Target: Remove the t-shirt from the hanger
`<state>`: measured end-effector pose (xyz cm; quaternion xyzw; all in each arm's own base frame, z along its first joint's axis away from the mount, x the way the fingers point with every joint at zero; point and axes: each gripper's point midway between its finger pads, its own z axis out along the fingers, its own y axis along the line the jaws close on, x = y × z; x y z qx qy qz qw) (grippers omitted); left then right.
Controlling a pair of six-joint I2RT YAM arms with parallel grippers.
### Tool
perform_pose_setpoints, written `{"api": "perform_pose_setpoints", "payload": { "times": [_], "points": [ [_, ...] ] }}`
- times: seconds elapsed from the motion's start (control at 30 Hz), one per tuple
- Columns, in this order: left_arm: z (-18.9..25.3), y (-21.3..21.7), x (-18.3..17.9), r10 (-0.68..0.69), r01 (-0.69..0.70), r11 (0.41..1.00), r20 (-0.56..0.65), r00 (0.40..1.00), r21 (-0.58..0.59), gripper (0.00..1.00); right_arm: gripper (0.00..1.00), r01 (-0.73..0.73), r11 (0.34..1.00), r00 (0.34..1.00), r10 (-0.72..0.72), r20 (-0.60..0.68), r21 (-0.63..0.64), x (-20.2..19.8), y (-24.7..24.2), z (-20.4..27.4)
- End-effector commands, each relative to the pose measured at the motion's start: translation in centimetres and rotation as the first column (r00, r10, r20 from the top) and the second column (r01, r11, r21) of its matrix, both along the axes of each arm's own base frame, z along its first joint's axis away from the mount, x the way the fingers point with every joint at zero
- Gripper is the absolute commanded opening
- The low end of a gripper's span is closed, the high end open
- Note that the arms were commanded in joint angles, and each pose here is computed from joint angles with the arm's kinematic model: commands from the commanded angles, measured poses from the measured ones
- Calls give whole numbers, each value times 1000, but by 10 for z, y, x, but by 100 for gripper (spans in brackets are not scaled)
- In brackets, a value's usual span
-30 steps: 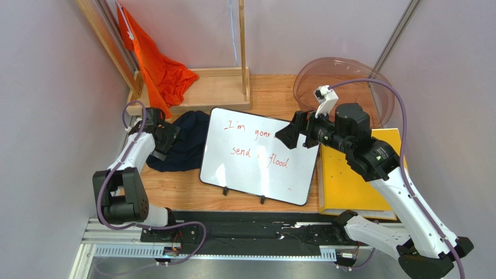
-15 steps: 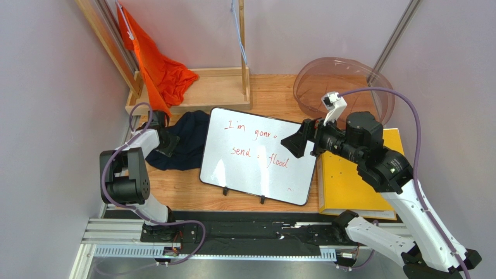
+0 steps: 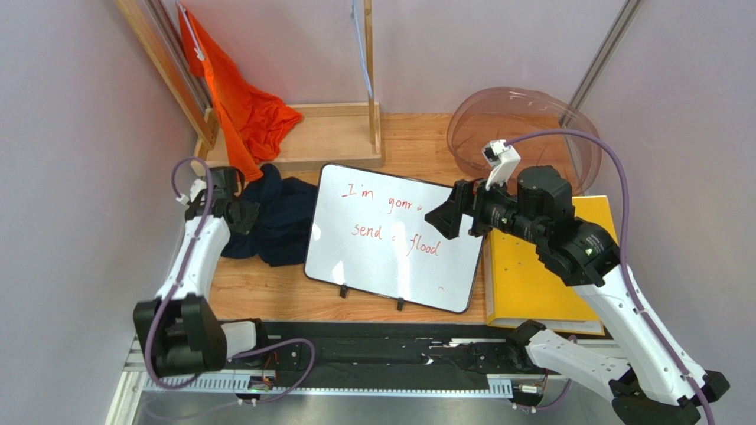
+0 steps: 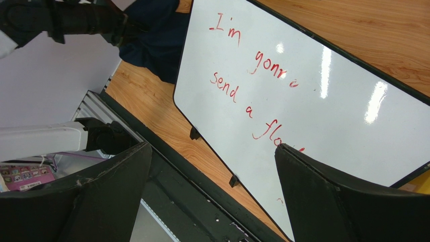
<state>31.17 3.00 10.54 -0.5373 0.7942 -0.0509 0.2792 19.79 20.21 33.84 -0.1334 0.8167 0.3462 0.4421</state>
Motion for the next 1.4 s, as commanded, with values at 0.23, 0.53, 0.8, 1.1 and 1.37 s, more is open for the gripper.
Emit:
{"api": "perform_pose_setpoints", "payload": {
  "times": [0.23,0.53,0.8,1.1,1.37],
  "points": [
    [208,-5,-32,-123,45,987,546,829,153,0,100,-64,998,998,63,16,21,5,19,4],
    [289,-64,-47,-301,312,941,740,601,130,0,100,-122,991,991,118,60,57,14,44,13],
    [315,-132,-53,-404,607,792,803,438,67,0,100,-280,956,946,260,193,85,17,101,30],
    [349,-172,-90,-395,726,687,855,336,32,0,100,-405,914,843,372,387,4,13,170,62],
    [353,-189,-107,-371,804,593,877,306,-30,0,100,-428,903,778,377,502,-14,21,217,71]
  ]
}}
